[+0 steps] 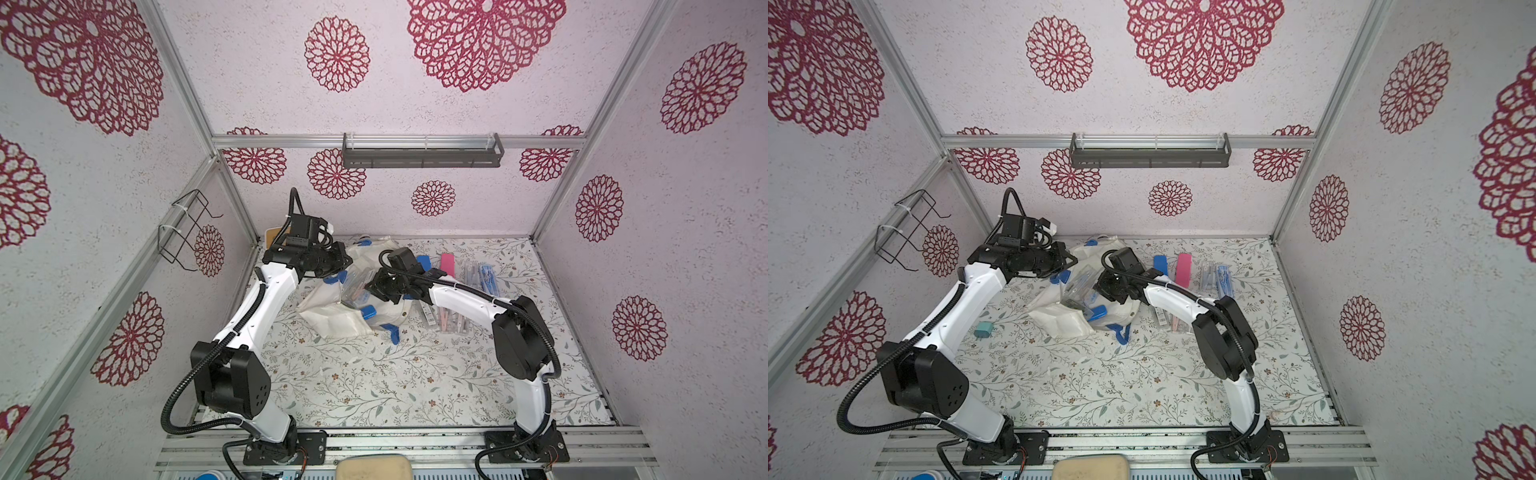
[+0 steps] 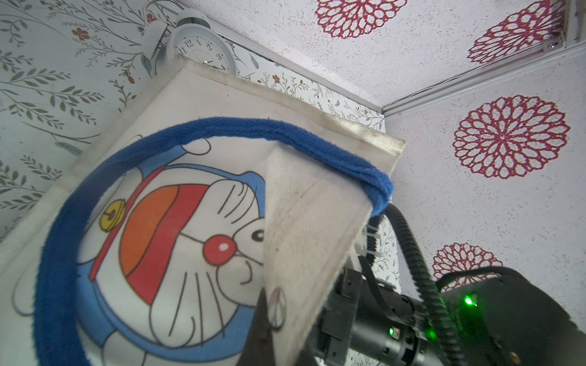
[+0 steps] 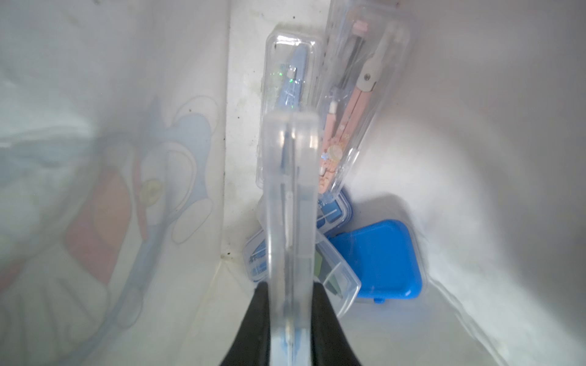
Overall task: Take out the compass set from the canvas bag
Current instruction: Pick up the compass set from the canvas bag, then place the compass set at the center of the board.
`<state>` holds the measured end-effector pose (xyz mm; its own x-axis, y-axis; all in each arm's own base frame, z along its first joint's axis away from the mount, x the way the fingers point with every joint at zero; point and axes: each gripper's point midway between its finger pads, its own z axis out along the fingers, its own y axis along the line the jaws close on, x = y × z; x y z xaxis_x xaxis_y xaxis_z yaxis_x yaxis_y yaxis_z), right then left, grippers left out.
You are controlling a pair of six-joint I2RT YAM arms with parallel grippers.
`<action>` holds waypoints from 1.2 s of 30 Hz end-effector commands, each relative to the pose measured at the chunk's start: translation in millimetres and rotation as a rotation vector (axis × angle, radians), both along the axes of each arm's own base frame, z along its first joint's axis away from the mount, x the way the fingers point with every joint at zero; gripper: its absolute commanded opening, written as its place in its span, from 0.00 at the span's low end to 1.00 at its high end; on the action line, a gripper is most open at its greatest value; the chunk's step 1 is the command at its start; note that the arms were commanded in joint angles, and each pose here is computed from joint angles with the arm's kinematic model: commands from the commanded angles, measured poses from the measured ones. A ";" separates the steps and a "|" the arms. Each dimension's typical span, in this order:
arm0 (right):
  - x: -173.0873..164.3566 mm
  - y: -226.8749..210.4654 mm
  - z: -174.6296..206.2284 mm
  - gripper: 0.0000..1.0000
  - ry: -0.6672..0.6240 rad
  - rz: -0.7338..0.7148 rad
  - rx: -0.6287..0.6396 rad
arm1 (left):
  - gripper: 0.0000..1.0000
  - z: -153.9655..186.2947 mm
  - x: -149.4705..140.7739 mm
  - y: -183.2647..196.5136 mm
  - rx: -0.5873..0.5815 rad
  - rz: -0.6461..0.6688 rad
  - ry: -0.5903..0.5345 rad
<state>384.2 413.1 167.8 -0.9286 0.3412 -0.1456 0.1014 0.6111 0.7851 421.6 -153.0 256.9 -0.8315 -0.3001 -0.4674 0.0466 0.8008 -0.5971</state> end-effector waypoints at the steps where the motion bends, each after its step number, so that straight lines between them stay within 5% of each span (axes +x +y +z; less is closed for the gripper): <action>1: -2.2 -10.4 46.1 0.11 -0.122 0.053 0.041 | 0.00 23.7 7.1 4.6 -0.013 0.013 -0.078; 12: -14.0 -60.0 102.2 0.11 -0.257 0.125 0.109 | 0.00 23.7 12.9 6.4 -0.010 0.019 -0.077; 21: -30.8 -145.8 126.5 0.12 -0.323 0.135 0.107 | 0.00 25.8 16.6 9.1 -0.007 0.025 -0.081; 25: -40.7 -204.5 98.2 0.14 -0.261 0.094 -0.065 | 0.00 27.2 17.4 10.1 -0.007 0.026 -0.086; 30: -52.4 -291.2 39.6 0.13 -0.034 0.025 -0.385 | 0.00 28.7 18.1 11.4 -0.007 0.023 -0.090; 36: -58.7 -341.5 -12.7 0.13 0.158 -0.002 -0.656 | 0.00 33.5 18.4 12.1 -0.012 0.020 -0.101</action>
<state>347.9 96.5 173.1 -0.9229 0.3033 -0.2371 0.1861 0.8907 0.4147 430.4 -139.9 263.3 -0.8145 -0.3257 -0.4801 0.0257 0.8065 -0.5906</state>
